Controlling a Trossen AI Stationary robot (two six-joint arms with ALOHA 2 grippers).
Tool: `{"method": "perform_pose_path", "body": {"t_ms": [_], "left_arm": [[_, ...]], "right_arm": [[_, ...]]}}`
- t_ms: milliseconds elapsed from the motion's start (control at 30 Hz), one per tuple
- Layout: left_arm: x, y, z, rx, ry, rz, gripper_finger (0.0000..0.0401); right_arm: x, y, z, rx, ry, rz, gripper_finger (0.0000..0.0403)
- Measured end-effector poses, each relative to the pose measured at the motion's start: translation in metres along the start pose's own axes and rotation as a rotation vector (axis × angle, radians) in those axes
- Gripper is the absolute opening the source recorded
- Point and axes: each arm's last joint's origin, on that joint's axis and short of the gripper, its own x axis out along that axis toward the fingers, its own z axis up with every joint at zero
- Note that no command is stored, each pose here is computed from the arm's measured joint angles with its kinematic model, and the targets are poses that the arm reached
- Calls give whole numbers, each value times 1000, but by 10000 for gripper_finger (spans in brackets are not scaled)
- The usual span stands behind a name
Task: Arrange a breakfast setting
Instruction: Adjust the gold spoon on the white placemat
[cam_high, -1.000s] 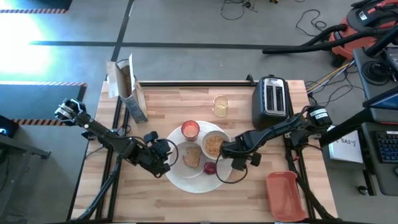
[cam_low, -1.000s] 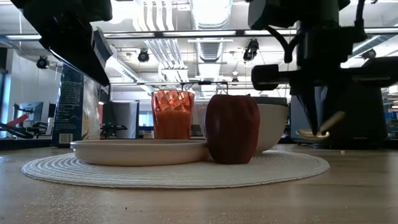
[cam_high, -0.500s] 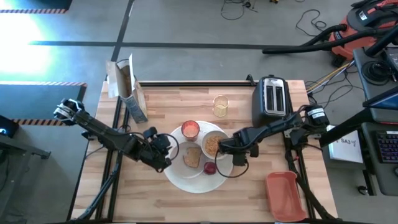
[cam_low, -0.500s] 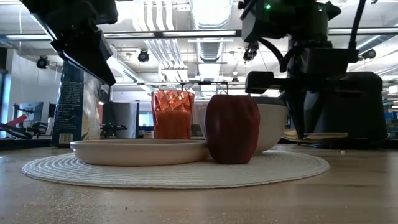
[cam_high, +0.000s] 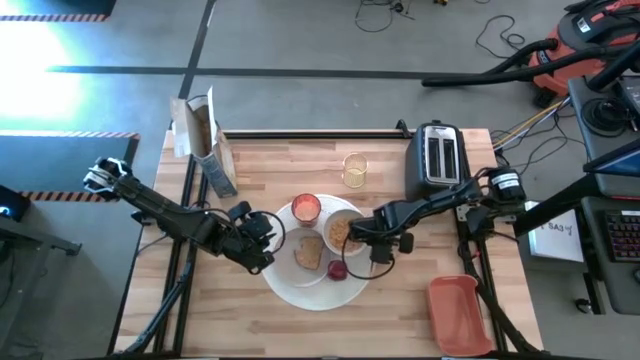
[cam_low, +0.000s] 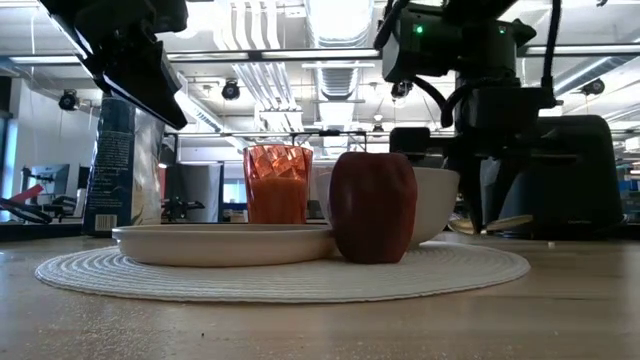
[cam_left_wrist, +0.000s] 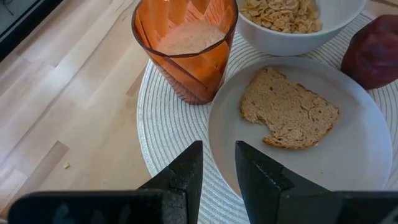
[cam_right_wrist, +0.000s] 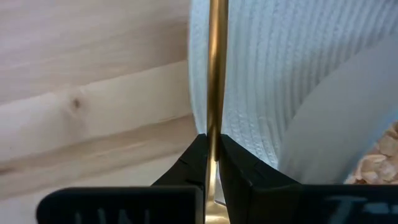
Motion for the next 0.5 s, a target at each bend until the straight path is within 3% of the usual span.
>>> {"method": "perform_pose_path", "body": {"t_ms": [300, 500], "left_arm": [[0, 1, 0, 1, 1, 1, 77], [0, 1, 0, 2, 2, 1, 77]], "right_arm": [[12, -1, -1, 234, 24, 33, 32], [13, -1, 0, 135, 26, 41, 33]]}}
